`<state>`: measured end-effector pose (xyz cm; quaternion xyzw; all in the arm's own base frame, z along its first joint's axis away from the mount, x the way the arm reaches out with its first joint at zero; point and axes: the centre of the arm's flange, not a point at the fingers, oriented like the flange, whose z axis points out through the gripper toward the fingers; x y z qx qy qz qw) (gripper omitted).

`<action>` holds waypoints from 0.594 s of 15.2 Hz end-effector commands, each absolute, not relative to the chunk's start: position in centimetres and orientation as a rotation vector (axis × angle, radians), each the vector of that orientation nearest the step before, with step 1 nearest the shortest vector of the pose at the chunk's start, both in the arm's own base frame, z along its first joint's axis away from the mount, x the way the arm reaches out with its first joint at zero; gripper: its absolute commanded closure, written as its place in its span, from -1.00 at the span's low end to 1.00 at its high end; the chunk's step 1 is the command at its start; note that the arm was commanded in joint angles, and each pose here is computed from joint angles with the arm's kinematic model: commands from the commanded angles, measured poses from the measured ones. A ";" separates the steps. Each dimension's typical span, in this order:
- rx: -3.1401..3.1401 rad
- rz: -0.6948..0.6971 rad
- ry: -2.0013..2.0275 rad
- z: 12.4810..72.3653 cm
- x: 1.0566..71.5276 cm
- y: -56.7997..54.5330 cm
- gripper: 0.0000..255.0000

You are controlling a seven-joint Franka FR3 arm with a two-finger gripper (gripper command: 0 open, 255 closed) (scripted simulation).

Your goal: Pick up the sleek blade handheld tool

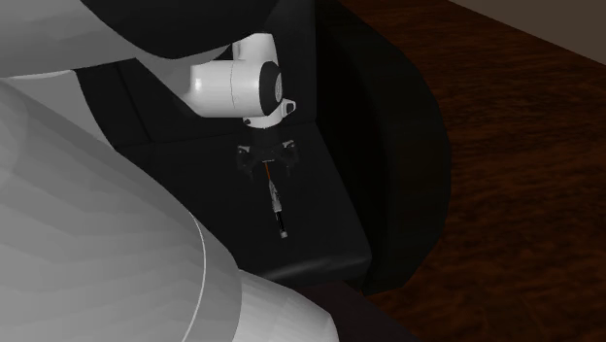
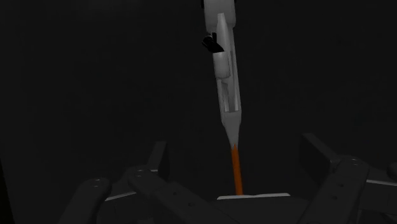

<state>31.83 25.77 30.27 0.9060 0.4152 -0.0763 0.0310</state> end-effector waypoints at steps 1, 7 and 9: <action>2.791 -0.234 1.280 29.4 31.7 25.8 -1.00; 2.791 -0.234 1.280 29.4 31.7 25.9 1.00; 2.791 -0.234 1.280 29.4 31.7 25.9 1.00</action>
